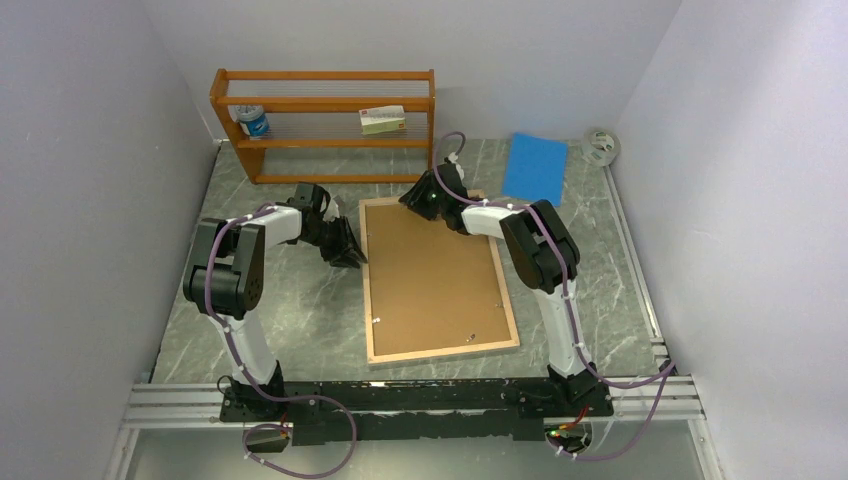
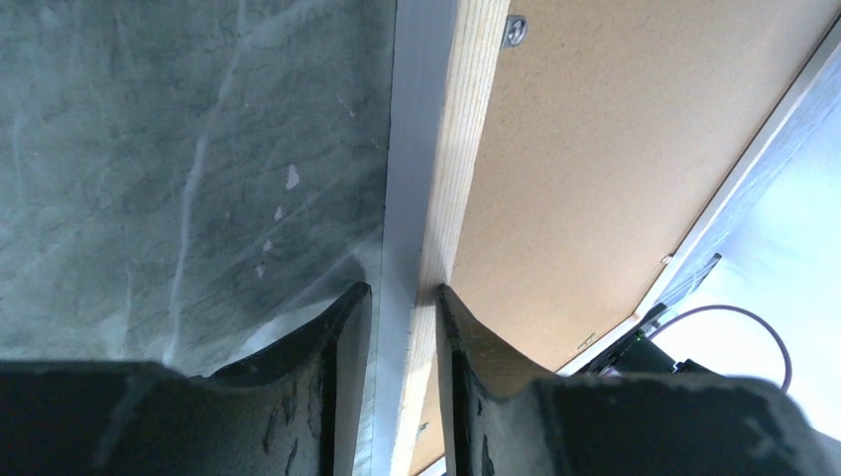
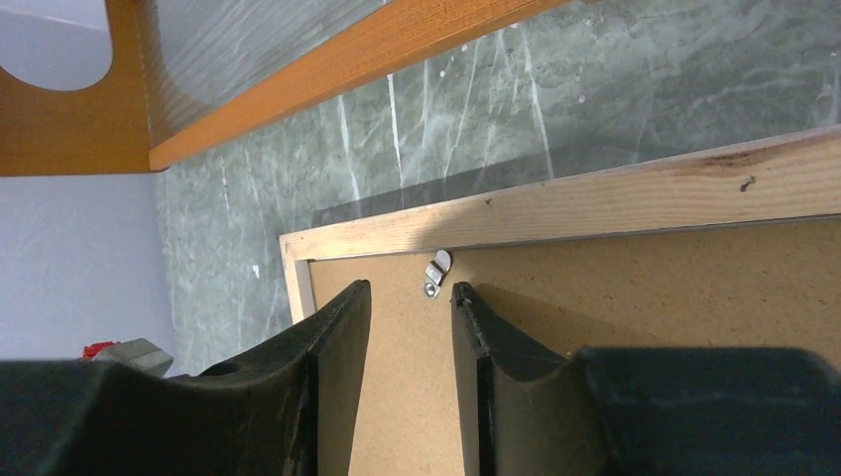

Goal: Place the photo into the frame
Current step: Install the photo frame at the center of the board.

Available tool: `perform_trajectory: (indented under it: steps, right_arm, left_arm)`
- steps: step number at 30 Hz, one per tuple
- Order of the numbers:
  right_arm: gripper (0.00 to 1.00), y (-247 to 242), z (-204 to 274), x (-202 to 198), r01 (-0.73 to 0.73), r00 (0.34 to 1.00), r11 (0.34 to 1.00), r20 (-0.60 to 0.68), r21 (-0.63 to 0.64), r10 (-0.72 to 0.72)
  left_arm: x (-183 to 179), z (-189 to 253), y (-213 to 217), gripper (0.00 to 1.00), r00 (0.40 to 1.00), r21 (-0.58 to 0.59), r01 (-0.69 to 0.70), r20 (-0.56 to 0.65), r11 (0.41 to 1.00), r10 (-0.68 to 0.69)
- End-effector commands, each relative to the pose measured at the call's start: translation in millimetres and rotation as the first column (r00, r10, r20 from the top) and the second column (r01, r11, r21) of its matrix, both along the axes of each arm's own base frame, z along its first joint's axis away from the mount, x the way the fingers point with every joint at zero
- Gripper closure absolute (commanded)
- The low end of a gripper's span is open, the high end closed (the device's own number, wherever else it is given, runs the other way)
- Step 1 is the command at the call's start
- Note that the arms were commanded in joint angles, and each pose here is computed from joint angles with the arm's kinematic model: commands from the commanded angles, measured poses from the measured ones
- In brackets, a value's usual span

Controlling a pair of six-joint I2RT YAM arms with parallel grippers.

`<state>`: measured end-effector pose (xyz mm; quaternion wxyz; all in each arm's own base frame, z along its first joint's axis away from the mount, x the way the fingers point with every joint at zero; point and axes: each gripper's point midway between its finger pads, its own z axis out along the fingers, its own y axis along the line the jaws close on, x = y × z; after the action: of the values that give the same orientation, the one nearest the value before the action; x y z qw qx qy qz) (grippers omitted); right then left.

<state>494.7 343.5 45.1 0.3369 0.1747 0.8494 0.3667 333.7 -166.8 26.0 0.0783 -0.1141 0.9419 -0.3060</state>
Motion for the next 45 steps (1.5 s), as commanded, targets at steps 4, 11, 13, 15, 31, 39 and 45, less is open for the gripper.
perform_trajectory:
  steps: [4,11,13,15,31,39,45]
  right_arm:
    - [0.62,14,-10,-1,-0.033,0.998,0.997,-0.060,0.064,0.037]
    - [0.62,16,-16,4,-0.034,0.998,0.995,-0.057,0.090,0.040]
    - [0.62,16,-18,6,-0.041,0.998,0.995,-0.049,0.090,0.046]
    - [0.62,17,-19,7,-0.053,0.998,0.995,-0.033,0.082,0.056]
    - [0.61,-6,-17,11,0.011,0.999,0.999,-0.034,-0.031,-0.012]
    - [0.64,-1,-21,14,-0.010,1.000,1.000,-0.028,-0.024,0.009]
    - [0.64,-2,-26,14,-0.013,1.000,0.999,-0.024,-0.042,0.012]
  left_arm:
    - [4,-9,5,0.66,1.000,0.042,0.000,-0.006,0.999,0.000]
    - [3,-9,5,0.66,1.000,0.038,0.014,-0.017,0.999,-0.013]
    - [3,-10,4,0.67,1.000,0.036,0.017,-0.025,0.999,-0.016]
    - [3,-10,4,0.66,1.000,0.036,0.017,-0.027,0.999,-0.016]
    - [5,-15,10,0.68,0.999,0.068,0.007,-0.033,0.998,-0.005]
    - [5,-15,11,0.68,0.999,0.070,0.006,-0.033,0.998,-0.003]
    - [6,-15,11,0.68,0.999,0.072,0.008,-0.034,0.997,-0.006]
